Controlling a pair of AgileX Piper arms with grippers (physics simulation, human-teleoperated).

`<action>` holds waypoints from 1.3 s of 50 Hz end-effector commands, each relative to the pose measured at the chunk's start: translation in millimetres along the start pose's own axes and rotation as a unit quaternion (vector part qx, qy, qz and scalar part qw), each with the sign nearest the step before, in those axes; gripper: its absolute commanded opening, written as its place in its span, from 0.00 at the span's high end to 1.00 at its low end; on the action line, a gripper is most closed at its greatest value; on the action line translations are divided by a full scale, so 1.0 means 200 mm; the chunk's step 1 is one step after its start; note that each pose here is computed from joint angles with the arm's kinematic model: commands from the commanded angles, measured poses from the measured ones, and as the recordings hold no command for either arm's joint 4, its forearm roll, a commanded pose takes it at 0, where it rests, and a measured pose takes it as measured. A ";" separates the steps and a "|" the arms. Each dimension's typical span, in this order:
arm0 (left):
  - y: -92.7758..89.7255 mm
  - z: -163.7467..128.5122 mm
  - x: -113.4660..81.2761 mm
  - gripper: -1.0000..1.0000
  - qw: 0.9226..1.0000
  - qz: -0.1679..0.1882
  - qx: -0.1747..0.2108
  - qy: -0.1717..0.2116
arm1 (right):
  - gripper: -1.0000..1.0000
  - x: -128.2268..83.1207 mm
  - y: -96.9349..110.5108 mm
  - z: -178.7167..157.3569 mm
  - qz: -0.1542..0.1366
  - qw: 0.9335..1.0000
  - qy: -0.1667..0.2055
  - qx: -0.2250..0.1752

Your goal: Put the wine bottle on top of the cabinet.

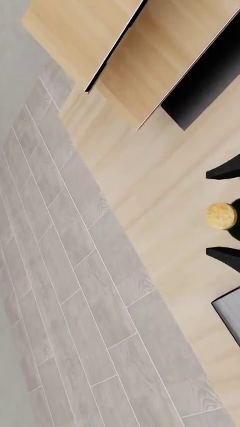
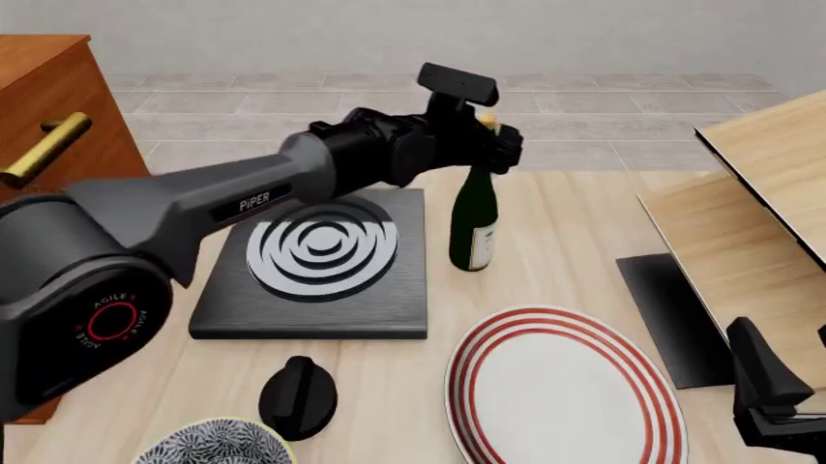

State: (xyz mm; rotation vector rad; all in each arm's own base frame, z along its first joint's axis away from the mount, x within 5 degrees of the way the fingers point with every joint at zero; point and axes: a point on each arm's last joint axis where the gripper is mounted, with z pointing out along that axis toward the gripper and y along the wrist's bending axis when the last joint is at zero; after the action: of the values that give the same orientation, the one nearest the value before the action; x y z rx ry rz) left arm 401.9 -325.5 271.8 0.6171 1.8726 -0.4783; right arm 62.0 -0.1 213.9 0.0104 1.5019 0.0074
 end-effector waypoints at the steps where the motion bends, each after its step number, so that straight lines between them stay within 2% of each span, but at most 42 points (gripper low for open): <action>1: -0.02 0.04 0.01 0.00 1.000 0.001 0.003 0.002 | 0.00 0.00 0.00 0.00 0.000 1.000 0.000 0.000; 5: -0.02 0.04 0.02 0.00 1.000 0.002 0.004 0.000 | 0.00 0.00 0.00 0.00 0.000 1.000 0.000 0.000; 6: -0.01 0.03 0.03 1.00 1.000 0.007 0.003 -0.007 | 0.00 0.00 0.00 0.00 0.000 1.000 0.000 0.000; 16: -0.02 -0.01 0.05 1.00 1.000 0.013 0.005 -0.021 | 0.00 0.00 0.00 0.00 0.000 1.000 0.000 0.000; 28: -0.09 -0.10 0.00 1.00 0.998 0.026 0.019 -0.049 | 0.00 0.00 0.00 0.00 0.000 1.000 0.000 0.000; 29: -0.12 -0.11 -0.01 1.00 0.998 0.012 0.025 -0.053 | 0.00 0.00 0.00 0.00 0.000 1.000 0.000 0.000; 30: -0.13 -0.11 -0.02 1.00 0.998 0.016 0.026 -0.054 | 0.00 0.00 0.00 0.00 0.000 1.000 0.000 0.000; 36: -0.07 -0.12 -0.07 1.00 0.997 0.020 0.015 -0.069 | 0.00 0.00 0.00 0.00 0.000 1.000 0.000 0.000; 43: -0.09 -0.15 -0.11 1.00 0.996 0.027 0.019 -0.086 | 0.00 0.00 0.00 0.00 0.000 1.000 0.000 0.000; 45: -0.12 -0.16 -0.11 1.00 0.995 0.032 0.024 -0.087 | 0.00 0.00 0.00 0.00 0.000 1.000 0.000 0.000; 55: -0.15 -0.19 -0.06 1.00 0.994 0.045 0.029 -0.093 | 0.00 0.00 0.00 0.00 0.000 1.000 0.000 0.000; 59: -0.20 -0.20 -0.05 1.00 0.994 0.046 0.040 -0.096 | 0.00 0.00 0.00 0.00 0.000 1.000 0.000 0.000; 65: -0.20 -0.24 -0.08 1.00 0.993 0.050 0.040 -0.102 | 0.00 0.00 0.00 0.00 0.000 1.000 0.000 0.000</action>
State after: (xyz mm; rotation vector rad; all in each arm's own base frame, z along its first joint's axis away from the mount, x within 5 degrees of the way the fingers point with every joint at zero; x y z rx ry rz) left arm 357.8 -332.0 292.2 0.6712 1.6774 -0.5276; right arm 62.0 -0.1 214.0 0.0105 1.5019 0.0077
